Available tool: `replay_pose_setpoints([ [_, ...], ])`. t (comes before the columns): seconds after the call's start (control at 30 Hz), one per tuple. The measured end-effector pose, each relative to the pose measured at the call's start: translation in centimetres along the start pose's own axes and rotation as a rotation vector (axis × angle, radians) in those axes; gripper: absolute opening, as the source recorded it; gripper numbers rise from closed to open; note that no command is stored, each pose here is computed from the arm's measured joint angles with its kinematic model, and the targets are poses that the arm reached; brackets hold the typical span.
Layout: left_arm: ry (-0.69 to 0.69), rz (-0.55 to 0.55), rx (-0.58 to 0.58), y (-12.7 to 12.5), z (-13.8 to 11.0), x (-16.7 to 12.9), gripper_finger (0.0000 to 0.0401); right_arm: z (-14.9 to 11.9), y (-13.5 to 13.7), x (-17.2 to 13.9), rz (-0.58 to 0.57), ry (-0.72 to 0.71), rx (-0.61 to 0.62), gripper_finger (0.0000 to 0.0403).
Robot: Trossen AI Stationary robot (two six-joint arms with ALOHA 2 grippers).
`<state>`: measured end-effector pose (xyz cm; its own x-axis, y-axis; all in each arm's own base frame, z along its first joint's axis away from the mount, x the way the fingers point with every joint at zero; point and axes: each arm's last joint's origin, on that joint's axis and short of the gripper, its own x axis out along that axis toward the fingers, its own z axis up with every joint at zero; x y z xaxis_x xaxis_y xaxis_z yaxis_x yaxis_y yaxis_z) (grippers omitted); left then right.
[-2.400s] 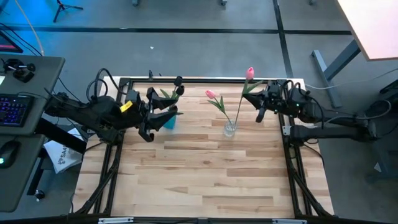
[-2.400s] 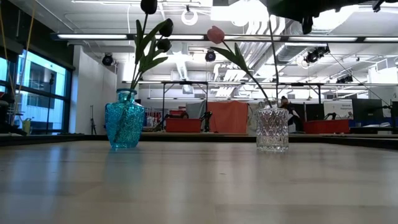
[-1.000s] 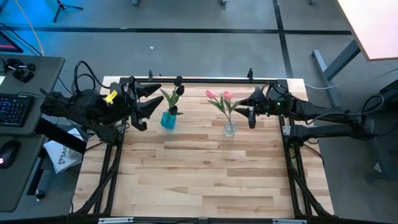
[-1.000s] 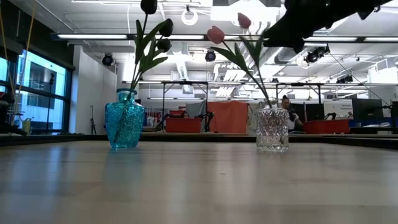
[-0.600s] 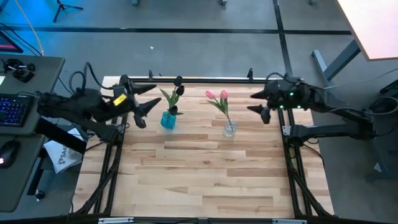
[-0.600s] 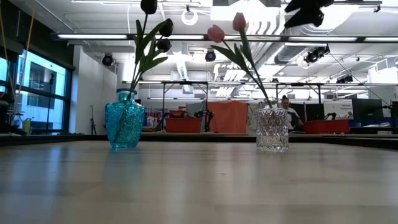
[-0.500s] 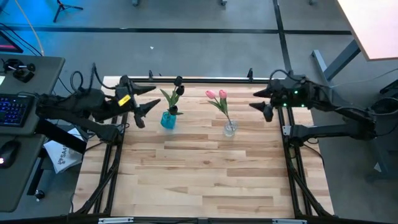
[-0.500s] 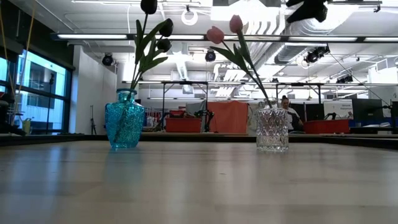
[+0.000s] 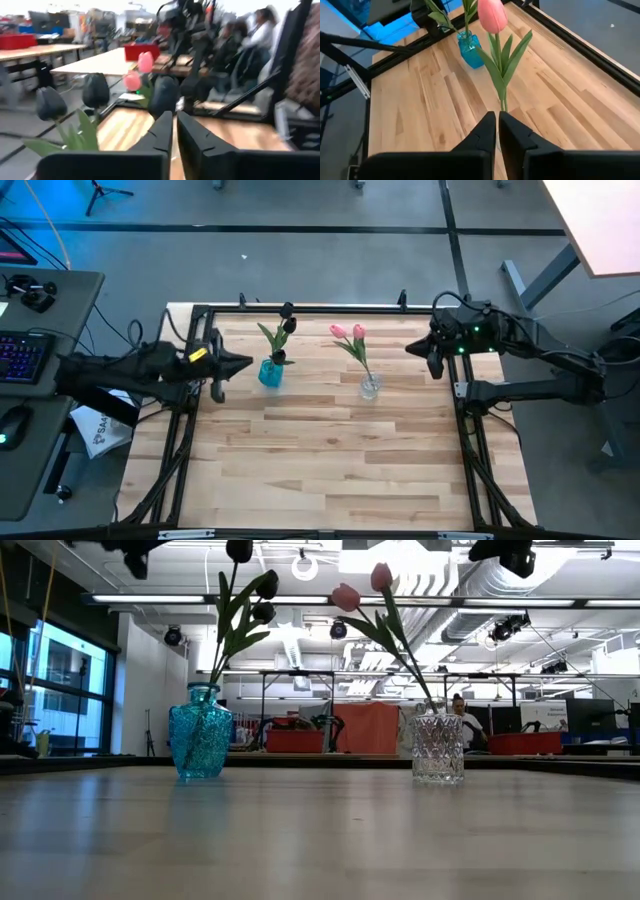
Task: Sort flowers into vase by color
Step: Return to Home Position
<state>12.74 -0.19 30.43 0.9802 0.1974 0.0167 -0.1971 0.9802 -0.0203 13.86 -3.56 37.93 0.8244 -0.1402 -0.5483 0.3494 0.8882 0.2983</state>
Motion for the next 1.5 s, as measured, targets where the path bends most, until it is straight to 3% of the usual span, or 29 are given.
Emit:
replay_pose_setpoints([
  [0.37,-0.240,-0.006,-0.145,0.9,-6.9,-2.6,0.0002,0.7,0.5,0.1,0.036,-0.068,0.032,0.0005],
  [0.67,-0.212,0.024,-0.284,1.2,-11.4,-3.0,0.0000,-0.6,0.2,-1.5,0.025,-0.017,0.034,0.0001],
  [0.97,-0.157,0.053,-0.344,1.2,-12.0,-3.0,0.0000,-6.4,-1.1,-1.6,0.127,-0.021,0.127,0.0000],
  [1.3,-0.136,0.056,-0.329,1.2,-12.2,-2.9,0.0001,-12.6,-1.9,6.0,0.500,-0.411,0.141,0.0000],
  [1.5,-0.136,0.056,-0.329,1.2,-12.2,-2.9,0.0001,-14.5,-2.1,7.3,0.542,-0.480,0.082,0.0000],
])
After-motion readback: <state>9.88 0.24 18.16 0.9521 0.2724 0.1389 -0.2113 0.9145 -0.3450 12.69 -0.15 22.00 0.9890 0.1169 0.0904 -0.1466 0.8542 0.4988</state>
